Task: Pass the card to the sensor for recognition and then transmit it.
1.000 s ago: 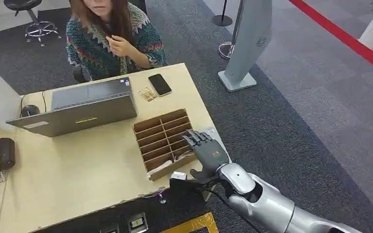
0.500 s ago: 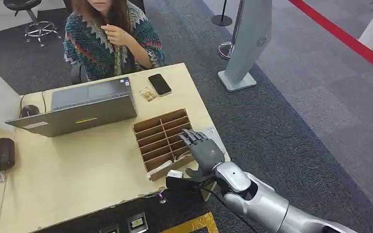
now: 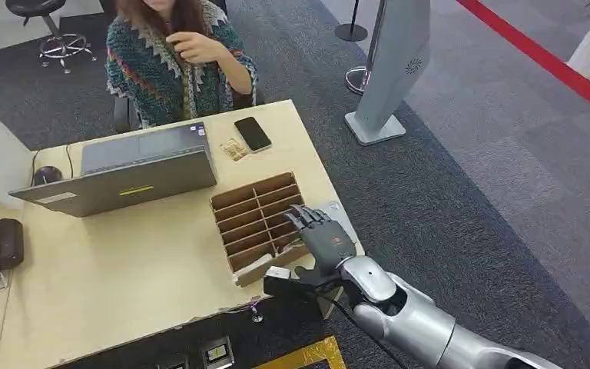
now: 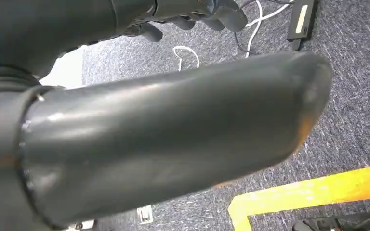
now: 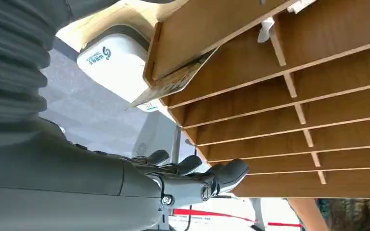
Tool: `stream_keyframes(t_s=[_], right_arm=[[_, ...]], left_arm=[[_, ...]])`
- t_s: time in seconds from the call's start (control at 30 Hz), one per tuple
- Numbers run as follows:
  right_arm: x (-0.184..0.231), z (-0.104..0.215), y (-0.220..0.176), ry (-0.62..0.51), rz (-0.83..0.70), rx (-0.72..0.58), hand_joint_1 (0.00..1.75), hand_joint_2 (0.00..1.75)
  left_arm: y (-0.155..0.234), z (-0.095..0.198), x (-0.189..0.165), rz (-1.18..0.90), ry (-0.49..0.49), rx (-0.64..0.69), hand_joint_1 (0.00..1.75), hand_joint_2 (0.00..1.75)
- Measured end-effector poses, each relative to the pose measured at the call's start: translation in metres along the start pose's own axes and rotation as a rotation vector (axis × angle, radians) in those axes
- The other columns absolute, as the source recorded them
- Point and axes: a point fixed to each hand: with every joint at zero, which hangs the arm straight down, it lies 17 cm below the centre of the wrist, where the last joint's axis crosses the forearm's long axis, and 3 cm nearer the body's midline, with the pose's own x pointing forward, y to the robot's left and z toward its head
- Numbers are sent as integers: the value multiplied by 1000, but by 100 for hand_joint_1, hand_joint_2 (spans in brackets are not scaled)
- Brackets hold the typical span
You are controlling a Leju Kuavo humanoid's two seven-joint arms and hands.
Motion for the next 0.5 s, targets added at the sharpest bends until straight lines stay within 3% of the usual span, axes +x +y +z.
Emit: stream_keyframes(t_s=[0.5], right_arm=[[-13, 0, -4, 38, -3, -11, 0, 175]], left_arm=[[0, 0, 1, -1, -2, 1, 0, 0]])
